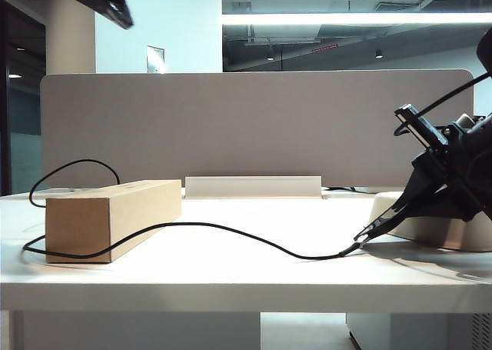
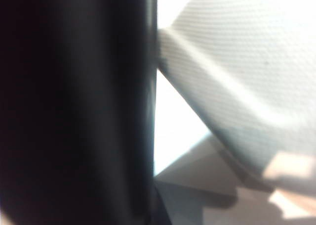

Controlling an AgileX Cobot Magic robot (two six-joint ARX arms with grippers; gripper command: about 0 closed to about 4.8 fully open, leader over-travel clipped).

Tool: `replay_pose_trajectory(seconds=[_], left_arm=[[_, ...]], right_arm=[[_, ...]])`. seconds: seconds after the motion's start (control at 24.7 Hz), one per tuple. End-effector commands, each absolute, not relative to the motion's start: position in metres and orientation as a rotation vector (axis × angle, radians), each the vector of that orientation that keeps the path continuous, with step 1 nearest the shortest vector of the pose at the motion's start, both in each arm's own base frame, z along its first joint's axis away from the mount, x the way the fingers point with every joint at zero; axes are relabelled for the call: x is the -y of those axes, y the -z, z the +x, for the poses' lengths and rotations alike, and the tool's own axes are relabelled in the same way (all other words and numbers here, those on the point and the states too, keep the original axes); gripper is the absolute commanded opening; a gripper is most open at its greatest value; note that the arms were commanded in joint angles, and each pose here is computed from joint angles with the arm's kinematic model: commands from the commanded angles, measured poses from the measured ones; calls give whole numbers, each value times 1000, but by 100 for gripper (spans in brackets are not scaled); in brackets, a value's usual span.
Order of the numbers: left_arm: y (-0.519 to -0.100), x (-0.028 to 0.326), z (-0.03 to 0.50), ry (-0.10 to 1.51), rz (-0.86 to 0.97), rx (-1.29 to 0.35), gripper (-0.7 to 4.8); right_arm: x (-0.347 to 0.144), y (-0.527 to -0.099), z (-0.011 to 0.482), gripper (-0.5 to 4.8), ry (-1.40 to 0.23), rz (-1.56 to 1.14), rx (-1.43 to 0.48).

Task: Pick up the charging cable and the phone, plug the charging cable into the charging port on the phone, and finally place them back on the table.

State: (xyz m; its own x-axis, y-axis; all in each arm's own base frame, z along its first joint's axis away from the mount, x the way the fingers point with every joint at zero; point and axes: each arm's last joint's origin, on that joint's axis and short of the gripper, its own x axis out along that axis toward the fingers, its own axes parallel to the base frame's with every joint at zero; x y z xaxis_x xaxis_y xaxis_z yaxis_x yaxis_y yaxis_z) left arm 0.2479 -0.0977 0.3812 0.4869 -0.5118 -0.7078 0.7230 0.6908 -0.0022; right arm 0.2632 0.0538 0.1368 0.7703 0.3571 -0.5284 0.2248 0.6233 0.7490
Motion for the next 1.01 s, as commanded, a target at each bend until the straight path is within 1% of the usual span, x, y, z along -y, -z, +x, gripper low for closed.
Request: replay_pose_trajectory(seconds=[0.04,0.2,0.28,0.36,0.4,0.44,0.53,0.69,0.73,0.77,0.85,1.01], left_arm=[[-391,90,228,727,336,-646,-6],[-380,78,199,658,353,-519,-6],[-365,73,185,639,336,-494,-6],[-347,68,173,639,331,-515,-6],[-340,67,170,639,331,-523,-6],[-330,65,165,640,329,-538,-6],[-324,64,161,636,315,-555,-6],[-326,62,155,636,315,-537,-6],[-326,62,154,635,315,-534,-6],[-327,61,153,635,315,-530,-6],[-327,61,152,635,314,-527,-6],[-327,61,152,635,314,-527,-6]], right_arm=[[-52,-130,259,-8,-19,874,-757],[-51,-130,259,-8,4,865,-746],[-51,-129,258,-8,29,857,-748],[-49,-126,256,-8,75,843,-772],[-49,-124,255,13,98,835,-780],[-48,-123,254,87,125,825,-795],[-47,-120,252,197,157,813,-810],[-47,-119,250,214,168,808,-839],[-47,-118,249,228,168,808,-843],[-47,-118,249,299,167,809,-854],[-47,-118,248,389,150,816,-867],[-49,-124,248,391,75,846,-876]])
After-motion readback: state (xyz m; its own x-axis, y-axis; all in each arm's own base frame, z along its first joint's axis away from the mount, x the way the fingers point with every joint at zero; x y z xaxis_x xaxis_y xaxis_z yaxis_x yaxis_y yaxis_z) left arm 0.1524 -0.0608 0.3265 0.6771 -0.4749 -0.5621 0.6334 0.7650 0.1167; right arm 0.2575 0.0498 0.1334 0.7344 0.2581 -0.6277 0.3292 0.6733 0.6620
